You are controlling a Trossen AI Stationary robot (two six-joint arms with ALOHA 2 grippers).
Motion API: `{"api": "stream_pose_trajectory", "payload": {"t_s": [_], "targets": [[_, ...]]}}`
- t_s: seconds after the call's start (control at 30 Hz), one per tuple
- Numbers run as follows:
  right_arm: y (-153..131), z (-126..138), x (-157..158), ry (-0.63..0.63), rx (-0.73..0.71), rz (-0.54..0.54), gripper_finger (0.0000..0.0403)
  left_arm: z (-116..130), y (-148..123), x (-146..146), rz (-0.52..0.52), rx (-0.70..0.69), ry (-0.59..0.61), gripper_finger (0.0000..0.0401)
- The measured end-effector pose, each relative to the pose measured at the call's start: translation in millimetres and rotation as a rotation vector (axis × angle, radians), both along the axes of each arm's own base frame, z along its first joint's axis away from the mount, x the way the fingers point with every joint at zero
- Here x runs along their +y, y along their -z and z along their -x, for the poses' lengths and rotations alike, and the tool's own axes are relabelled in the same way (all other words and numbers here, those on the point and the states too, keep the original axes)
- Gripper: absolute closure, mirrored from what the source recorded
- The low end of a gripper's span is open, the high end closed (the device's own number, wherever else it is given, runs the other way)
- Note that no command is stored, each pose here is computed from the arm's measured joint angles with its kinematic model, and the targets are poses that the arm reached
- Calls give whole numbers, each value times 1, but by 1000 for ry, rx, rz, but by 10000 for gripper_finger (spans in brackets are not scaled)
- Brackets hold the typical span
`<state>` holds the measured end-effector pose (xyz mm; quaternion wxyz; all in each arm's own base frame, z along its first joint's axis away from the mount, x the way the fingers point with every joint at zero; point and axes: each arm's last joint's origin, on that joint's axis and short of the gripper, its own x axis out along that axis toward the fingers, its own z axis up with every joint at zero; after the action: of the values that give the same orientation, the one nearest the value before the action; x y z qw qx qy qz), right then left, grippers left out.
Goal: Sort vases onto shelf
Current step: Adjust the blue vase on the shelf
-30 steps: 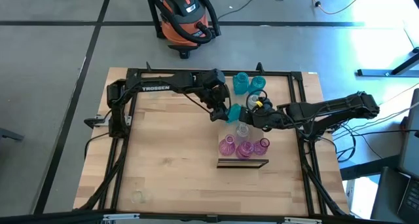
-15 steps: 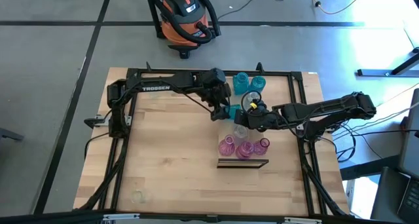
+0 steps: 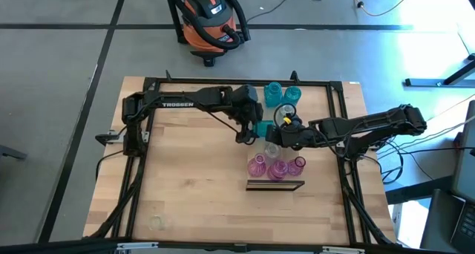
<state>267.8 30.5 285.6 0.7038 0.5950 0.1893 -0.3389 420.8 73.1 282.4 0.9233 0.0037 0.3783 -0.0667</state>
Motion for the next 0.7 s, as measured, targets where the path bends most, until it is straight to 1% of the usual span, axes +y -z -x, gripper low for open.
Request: {"api": "stream_pose_trajectory", "payload": {"t_s": [0.13, 0.23, 0.33, 0.43, 0.5, 0.7], "targets": [[-1, 0, 0, 3, -9, 2, 386, -3, 4, -3, -47, 11, -20, 65], [-1, -1, 0, 7, -17, 6, 386, -3, 6, -3, -64, 21, -19, 73], [-1, -1, 0, 6, -14, 7, 386, -3, 6, -3, -73, 21, -25, 90], [-1, -1, 0, 5, -12, 8, 386, -3, 6, -2, -81, 23, -33, 116], [0, 0, -1, 7, -5, 12, 386, -4, 6, -3, -107, 19, -54, 132], [-2, 0, -1, -6, -10, 30, 386, -4, 6, -4, -129, 28, -76, 135]]}}
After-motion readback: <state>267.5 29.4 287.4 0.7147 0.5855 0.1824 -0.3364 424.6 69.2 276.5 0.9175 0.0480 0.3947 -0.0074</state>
